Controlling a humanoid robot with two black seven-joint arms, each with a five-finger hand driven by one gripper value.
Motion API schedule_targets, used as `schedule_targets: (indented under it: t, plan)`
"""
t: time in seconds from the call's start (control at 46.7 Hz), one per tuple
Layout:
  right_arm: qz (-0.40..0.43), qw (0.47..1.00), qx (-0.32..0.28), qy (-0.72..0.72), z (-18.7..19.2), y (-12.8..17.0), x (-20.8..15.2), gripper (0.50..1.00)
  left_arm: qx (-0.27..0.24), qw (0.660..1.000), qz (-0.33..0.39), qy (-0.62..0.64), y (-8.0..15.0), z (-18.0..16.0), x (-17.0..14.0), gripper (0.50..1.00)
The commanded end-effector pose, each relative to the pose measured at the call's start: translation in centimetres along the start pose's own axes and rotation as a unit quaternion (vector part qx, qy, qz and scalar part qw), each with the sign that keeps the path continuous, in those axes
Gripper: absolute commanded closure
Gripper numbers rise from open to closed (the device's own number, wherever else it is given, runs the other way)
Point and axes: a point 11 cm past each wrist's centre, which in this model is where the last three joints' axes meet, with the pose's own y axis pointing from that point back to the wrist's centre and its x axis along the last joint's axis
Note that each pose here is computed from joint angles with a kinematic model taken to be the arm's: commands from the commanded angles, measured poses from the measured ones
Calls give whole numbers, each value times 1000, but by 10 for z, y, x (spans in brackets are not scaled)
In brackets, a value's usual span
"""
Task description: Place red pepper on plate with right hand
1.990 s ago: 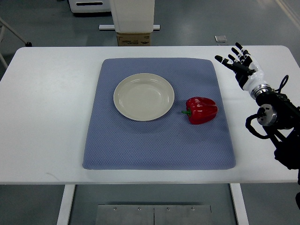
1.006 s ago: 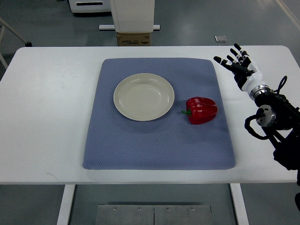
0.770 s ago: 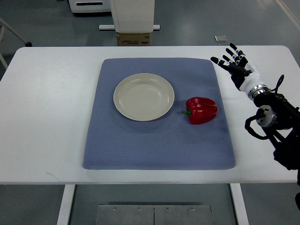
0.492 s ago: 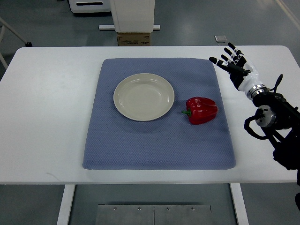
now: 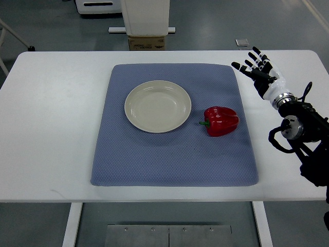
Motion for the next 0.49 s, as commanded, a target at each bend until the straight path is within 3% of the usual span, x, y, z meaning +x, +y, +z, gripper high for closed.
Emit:
schedule_targets:
  t: [0.0,0.471]
  plan:
    - [0,1000,0,0,0,0,0,500,0,1000,0,0,0,0,0,500]
    - [-9,1000,-3,2,2,2,-1,500,0,1000,0,0,0,0,0,500]
